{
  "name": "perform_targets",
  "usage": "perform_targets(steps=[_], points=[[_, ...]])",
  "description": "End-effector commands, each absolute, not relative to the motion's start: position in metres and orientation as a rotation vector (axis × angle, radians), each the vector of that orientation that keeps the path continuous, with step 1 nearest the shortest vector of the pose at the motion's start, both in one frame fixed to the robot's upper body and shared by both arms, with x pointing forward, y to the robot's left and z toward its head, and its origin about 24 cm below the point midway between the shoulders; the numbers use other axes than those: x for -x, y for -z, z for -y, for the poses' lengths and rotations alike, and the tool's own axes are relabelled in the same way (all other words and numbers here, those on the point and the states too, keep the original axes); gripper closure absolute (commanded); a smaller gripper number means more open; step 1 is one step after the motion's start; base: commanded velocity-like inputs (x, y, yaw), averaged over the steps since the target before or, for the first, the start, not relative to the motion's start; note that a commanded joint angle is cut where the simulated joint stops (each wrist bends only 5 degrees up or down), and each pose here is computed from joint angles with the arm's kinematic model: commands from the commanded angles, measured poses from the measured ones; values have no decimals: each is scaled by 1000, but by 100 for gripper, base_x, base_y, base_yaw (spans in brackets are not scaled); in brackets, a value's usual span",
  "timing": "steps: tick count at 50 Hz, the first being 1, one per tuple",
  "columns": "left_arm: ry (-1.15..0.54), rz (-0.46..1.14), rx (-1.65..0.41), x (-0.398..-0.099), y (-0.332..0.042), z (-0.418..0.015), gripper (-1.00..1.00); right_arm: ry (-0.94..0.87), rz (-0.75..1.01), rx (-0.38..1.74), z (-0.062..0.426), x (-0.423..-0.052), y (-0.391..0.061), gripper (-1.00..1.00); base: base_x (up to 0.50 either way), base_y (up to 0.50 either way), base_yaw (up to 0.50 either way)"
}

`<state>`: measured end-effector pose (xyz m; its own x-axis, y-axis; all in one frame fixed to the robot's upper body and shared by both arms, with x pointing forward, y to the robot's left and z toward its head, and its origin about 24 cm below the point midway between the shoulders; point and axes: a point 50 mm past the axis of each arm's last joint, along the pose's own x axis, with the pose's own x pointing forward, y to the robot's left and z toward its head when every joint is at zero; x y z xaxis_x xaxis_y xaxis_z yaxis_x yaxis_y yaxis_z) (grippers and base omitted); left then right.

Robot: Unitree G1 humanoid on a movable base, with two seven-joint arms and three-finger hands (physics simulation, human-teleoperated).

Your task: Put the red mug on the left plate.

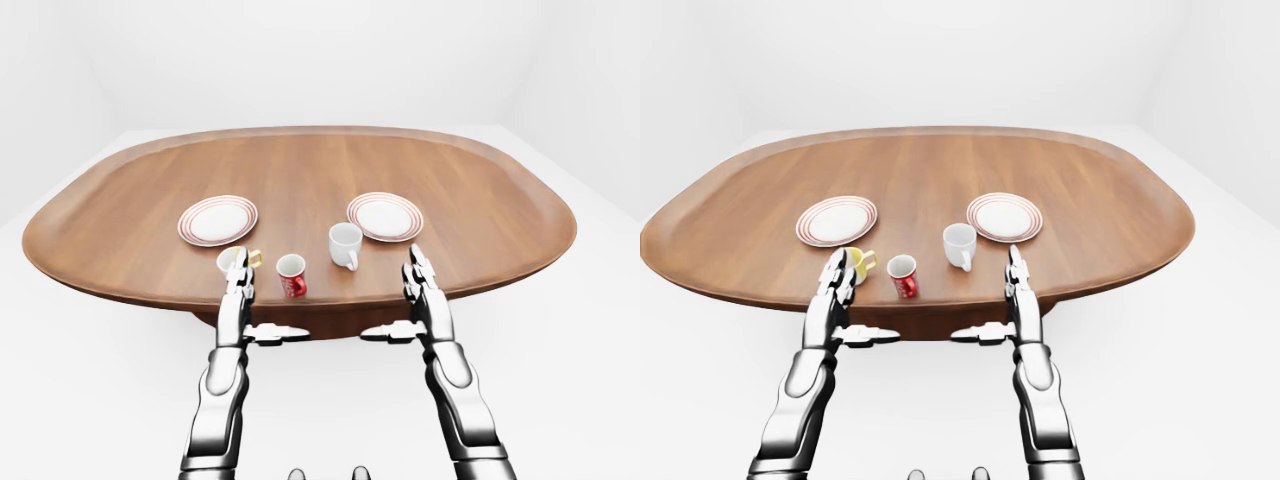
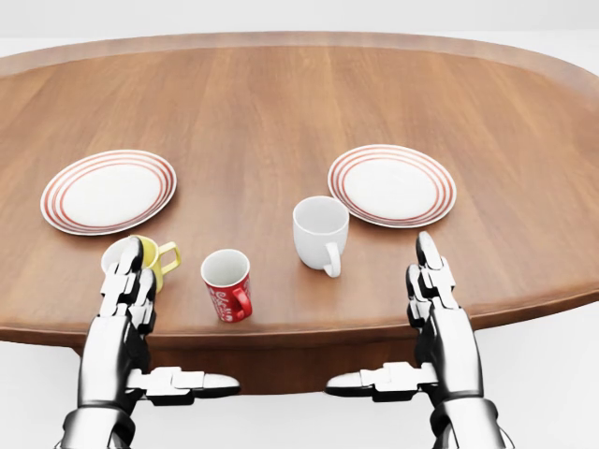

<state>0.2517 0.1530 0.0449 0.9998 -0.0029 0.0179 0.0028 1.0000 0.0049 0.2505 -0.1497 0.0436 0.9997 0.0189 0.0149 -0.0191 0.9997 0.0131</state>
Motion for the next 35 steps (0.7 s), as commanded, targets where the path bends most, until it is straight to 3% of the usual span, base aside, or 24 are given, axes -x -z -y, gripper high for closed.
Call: perform_targets(steps=[1,18,21,29,35], points=[[13,56,-19,-247,-53,-158,-100,-52,41,-28,149,-246,-47,-100,0,0,0],[-9,68,-38,-241,-60,-157,-100,-98,36,-59,145,-241,-51,-100,0,0,0],[-63,139,-69,-222,-83,-160,-100,-95,90,-37,145,-221,-70,-100,0,0,0],[-226,440,-190,-133,-157,-172,-100,-112,271,-41,161,-139,-125,-100,0,0,0],[-263,440,-199,-110,-165,-180,-100,-67,300,-50,172,-128,-129,-100,0,0,0]])
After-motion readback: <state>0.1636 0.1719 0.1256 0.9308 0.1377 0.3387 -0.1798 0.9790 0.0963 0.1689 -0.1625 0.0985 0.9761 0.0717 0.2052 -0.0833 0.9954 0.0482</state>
